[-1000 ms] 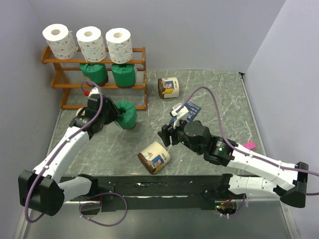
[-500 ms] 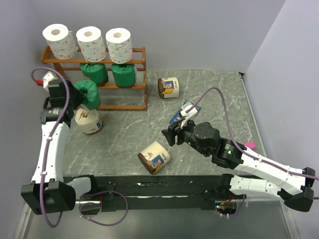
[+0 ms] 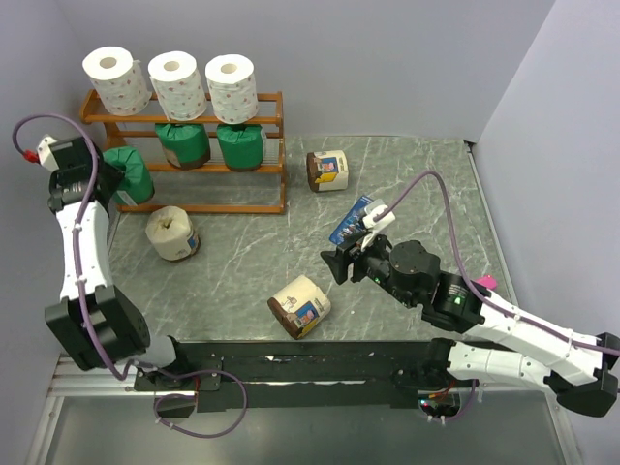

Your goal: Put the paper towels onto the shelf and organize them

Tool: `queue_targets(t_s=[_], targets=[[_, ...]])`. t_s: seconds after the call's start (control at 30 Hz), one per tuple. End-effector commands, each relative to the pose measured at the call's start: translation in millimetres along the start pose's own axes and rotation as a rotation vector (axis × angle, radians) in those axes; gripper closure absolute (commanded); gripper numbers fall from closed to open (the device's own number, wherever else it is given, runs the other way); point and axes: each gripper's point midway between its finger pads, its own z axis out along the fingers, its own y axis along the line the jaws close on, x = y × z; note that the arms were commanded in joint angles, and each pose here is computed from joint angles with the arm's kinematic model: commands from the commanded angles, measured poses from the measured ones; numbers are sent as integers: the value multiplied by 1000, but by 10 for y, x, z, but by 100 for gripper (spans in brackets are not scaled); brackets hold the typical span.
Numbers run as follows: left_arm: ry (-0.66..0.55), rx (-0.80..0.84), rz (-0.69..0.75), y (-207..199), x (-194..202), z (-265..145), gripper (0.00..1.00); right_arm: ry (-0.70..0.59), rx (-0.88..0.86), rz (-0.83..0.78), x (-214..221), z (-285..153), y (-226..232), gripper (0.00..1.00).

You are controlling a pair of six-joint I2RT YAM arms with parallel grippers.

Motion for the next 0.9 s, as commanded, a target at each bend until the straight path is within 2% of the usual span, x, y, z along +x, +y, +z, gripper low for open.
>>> queue_targets(t_s=[0.0, 0.57, 0.87], targets=[[-100, 122, -33, -403, -466, 43, 53, -44, 12, -1, -132, -24, -29, 29], [-69, 155, -20, -733, -667, 608, 53, -30, 44, -25, -177, 103, -28, 29], [-49, 159, -15, -765, -640, 758, 48, -30, 49, -35, -199, 137, -22, 29]])
